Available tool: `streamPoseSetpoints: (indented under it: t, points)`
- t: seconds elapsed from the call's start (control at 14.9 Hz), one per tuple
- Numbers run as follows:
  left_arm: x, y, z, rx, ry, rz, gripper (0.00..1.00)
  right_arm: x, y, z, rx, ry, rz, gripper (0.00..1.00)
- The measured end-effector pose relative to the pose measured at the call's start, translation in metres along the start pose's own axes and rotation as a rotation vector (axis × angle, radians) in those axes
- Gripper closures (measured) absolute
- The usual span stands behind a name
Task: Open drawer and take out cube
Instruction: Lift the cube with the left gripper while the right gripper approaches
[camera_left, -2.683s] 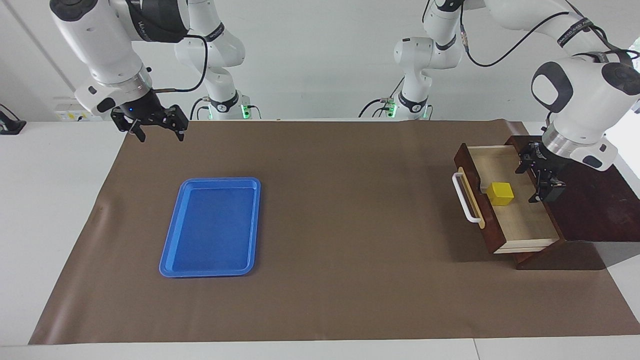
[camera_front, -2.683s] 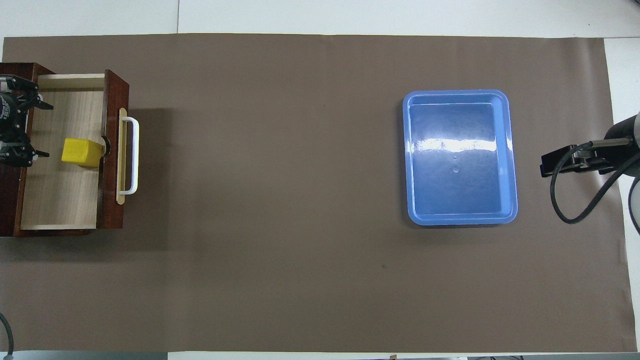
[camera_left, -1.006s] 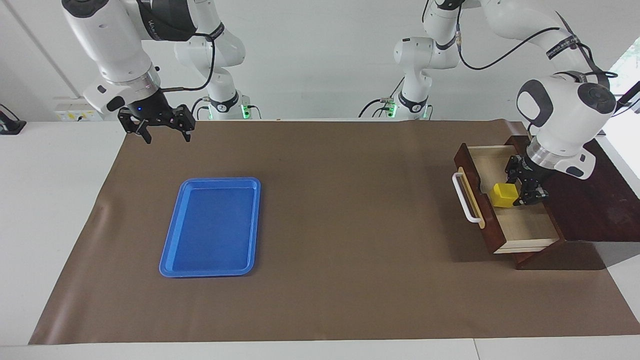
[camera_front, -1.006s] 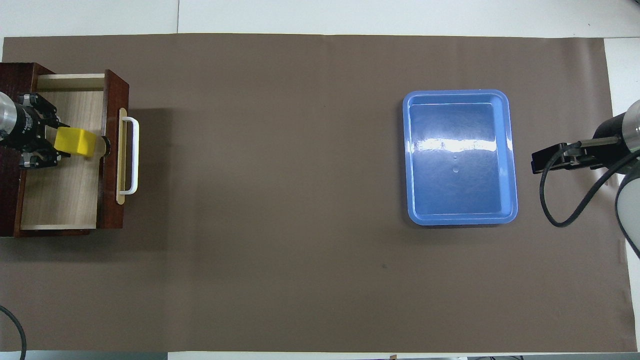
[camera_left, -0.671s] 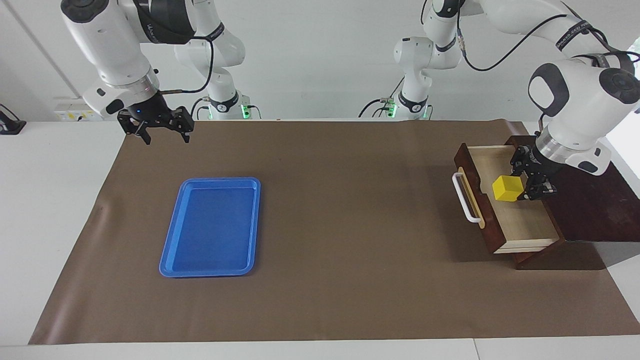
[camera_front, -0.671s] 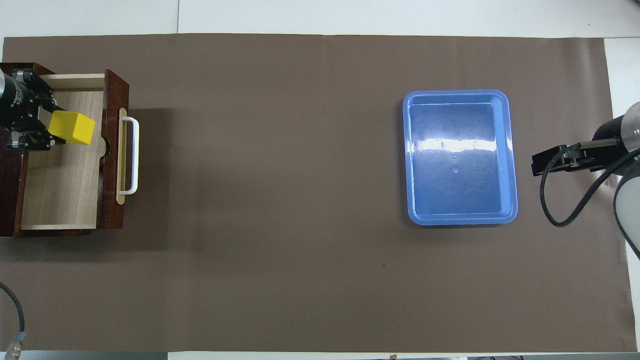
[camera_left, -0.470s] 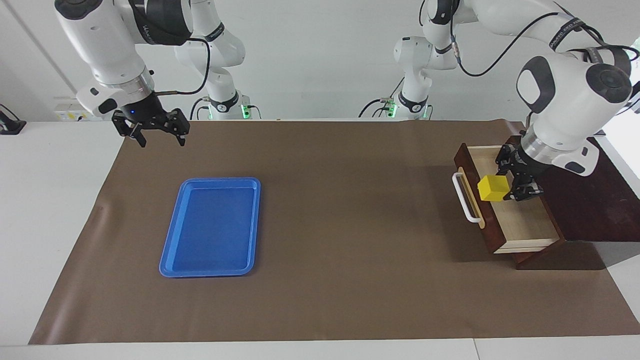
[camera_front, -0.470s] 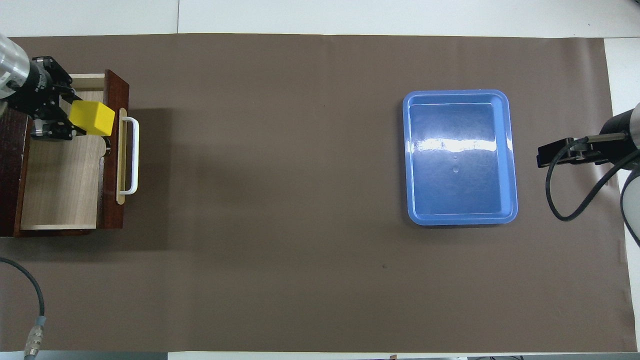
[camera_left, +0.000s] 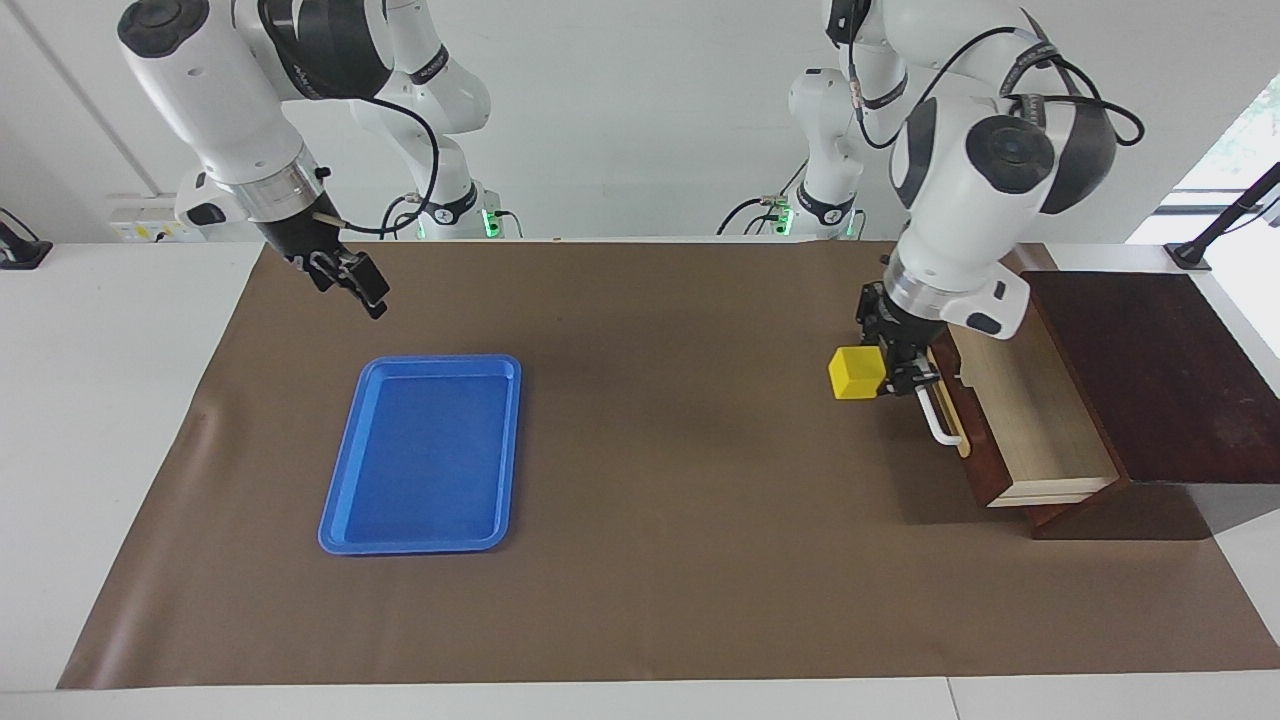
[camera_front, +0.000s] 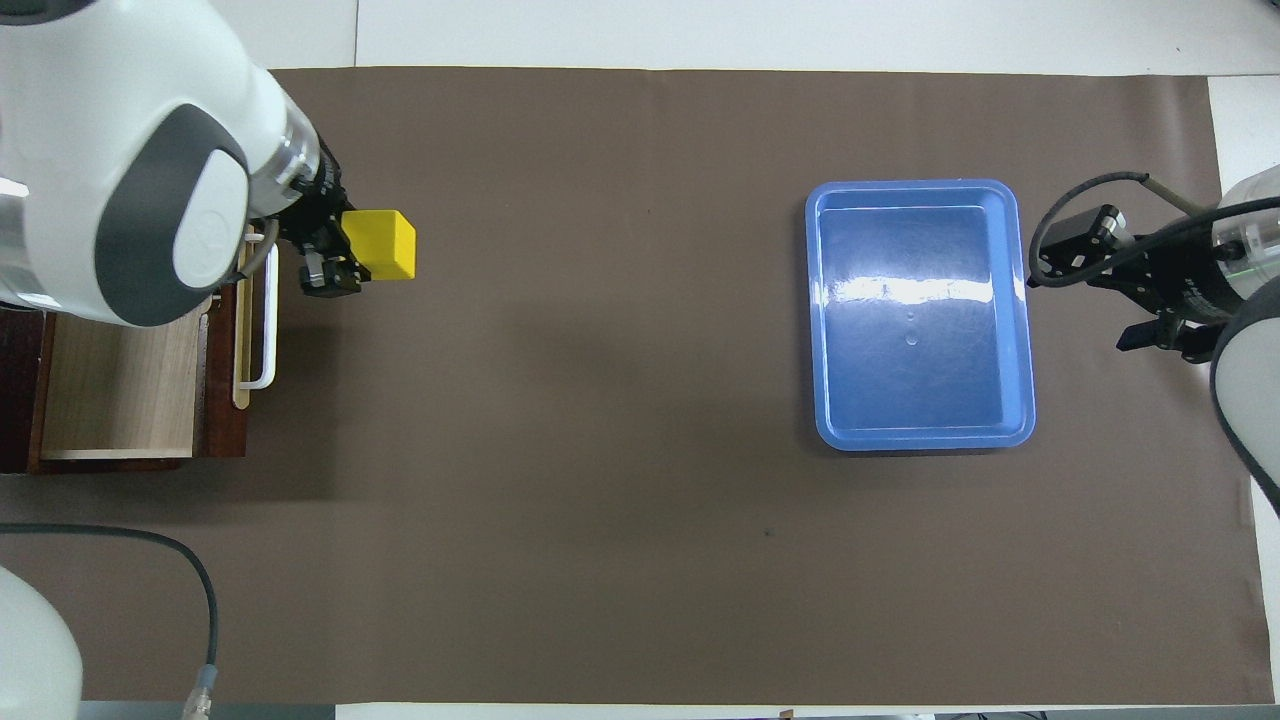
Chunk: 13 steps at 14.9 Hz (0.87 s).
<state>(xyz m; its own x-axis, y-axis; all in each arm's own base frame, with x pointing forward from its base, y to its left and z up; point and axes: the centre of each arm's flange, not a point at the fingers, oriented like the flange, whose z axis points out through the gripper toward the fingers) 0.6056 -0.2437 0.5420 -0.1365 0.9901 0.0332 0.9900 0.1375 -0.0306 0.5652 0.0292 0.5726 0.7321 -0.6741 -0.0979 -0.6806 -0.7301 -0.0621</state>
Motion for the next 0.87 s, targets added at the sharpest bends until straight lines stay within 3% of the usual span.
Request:
streamPoseSetpoints:
  t: [0.2,0.47,0.67,0.87]
  points:
    - [-0.054,-0.028,-0.005,-0.044,-0.028,-0.052,0.44,-0.007,-0.042,0.019,0.036,-0.082,0.259,0.03]
    - [-0.085,-0.045,-0.002,-0.066,-0.05,-0.113,0.44,-0.029,-0.098,0.047,0.096,-0.258,0.593,0.03]
    - [-0.106,-0.06,0.002,-0.076,-0.062,-0.133,0.44,-0.051,-0.129,0.065,0.093,-0.343,0.714,0.03]
    - [-0.114,-0.067,0.006,-0.084,-0.073,-0.138,0.44,-0.089,-0.165,0.077,0.112,-0.348,0.723,0.03]
